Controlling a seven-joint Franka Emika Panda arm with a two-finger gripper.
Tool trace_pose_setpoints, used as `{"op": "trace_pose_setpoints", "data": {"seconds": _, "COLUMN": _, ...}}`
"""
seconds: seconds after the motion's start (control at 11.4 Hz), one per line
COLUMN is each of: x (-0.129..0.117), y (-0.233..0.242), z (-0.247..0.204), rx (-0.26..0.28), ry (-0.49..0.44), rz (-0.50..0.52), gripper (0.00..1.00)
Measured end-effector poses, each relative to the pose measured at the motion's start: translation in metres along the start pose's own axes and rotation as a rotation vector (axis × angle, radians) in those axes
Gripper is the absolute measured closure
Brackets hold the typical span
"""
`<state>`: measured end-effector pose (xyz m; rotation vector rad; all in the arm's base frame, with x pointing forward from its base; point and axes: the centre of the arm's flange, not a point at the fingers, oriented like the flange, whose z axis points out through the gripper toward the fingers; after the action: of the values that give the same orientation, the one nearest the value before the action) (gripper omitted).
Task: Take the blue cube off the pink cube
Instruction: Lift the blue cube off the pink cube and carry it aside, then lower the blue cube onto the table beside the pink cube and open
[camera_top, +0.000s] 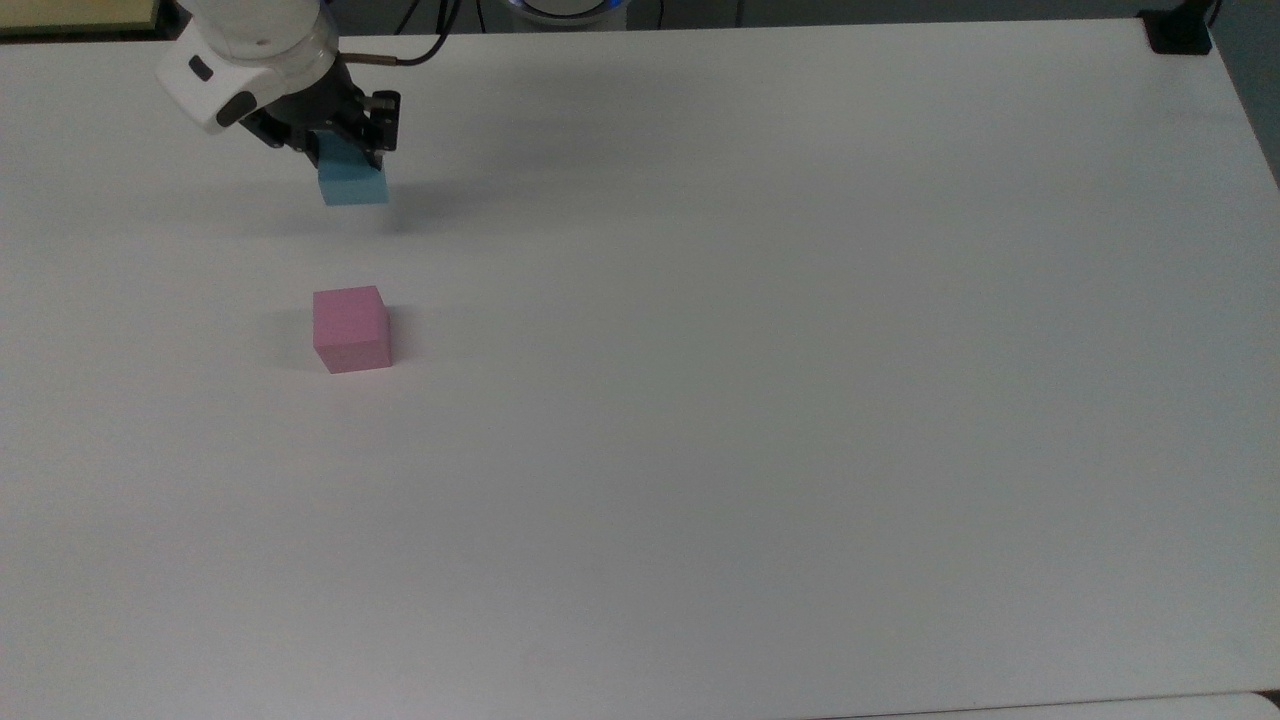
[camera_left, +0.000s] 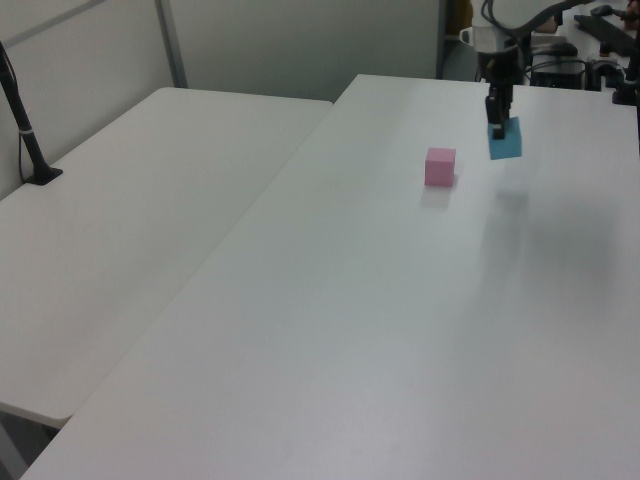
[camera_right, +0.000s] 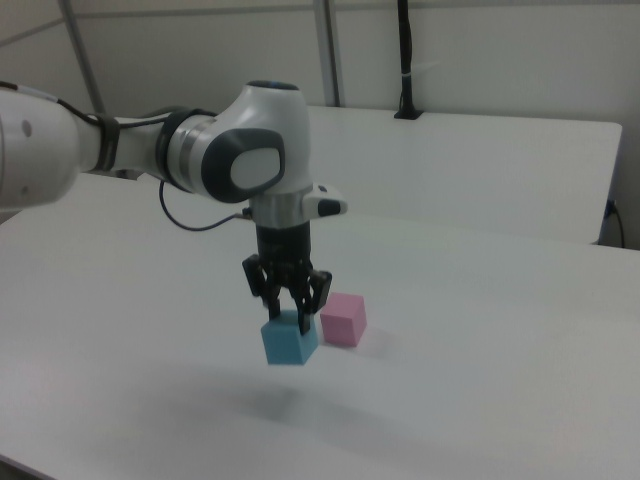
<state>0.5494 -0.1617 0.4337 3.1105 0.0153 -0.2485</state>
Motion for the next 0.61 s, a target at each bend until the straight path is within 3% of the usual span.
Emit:
{"op": "trace_pose_setpoints", "data": {"seconds": 0.35, "x": -0.049, "y": 0.036, "z": 0.034, "rx": 0.025, "ry": -0.068, "rz": -0.065, "gripper": 0.49}}
{"op": "trace_pose_setpoints", "data": {"seconds": 0.61, "x": -0.053, "y": 0.044, "z": 0.071, "rx": 0.004, "ry": 0.006, "rz": -0.067, "gripper": 0.49}}
